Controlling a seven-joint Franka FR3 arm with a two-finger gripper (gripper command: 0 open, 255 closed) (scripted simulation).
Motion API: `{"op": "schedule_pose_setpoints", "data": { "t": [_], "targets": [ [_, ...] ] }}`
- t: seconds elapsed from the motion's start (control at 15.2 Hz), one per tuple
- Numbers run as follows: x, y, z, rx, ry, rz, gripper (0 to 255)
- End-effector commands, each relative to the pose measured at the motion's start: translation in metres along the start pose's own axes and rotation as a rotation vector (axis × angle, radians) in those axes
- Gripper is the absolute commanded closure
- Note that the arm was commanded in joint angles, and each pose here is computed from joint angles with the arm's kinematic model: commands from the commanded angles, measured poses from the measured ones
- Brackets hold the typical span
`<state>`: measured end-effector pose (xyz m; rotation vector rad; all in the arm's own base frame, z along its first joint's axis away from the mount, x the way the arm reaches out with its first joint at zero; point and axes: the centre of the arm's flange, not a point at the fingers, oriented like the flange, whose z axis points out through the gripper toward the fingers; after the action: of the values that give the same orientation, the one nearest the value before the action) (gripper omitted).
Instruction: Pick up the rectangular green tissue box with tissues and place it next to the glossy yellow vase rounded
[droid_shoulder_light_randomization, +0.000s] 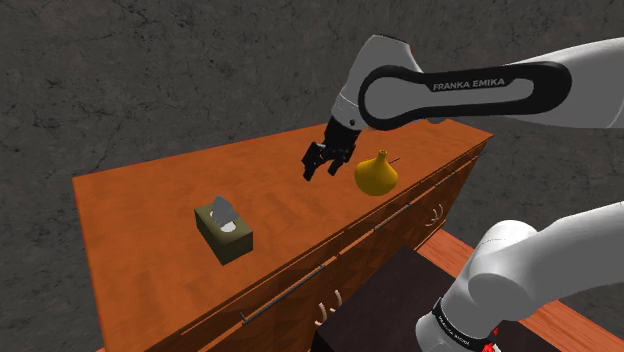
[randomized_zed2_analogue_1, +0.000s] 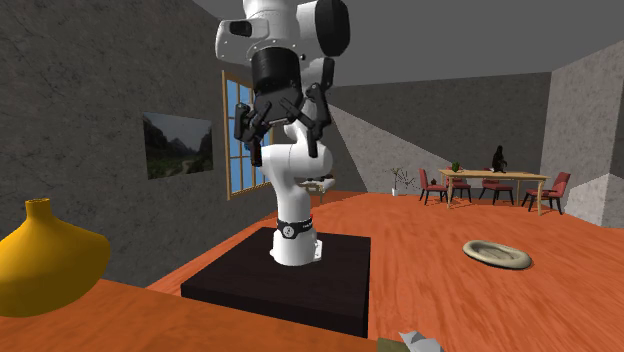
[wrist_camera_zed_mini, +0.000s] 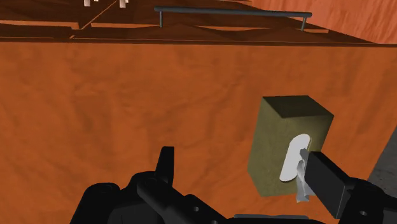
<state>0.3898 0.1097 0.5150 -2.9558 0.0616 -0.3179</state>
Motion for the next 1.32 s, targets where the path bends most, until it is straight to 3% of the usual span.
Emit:
{"op": "schedule_pose_setpoints", "data": {
  "t": [0.0,1.25],
  "targets": [
    [0.008,-0.009,0.019,0.026,0.018,0.024,0],
    [0.122,-0.115,0.180,0.260,0.156,0.233,0]
  ]
}}
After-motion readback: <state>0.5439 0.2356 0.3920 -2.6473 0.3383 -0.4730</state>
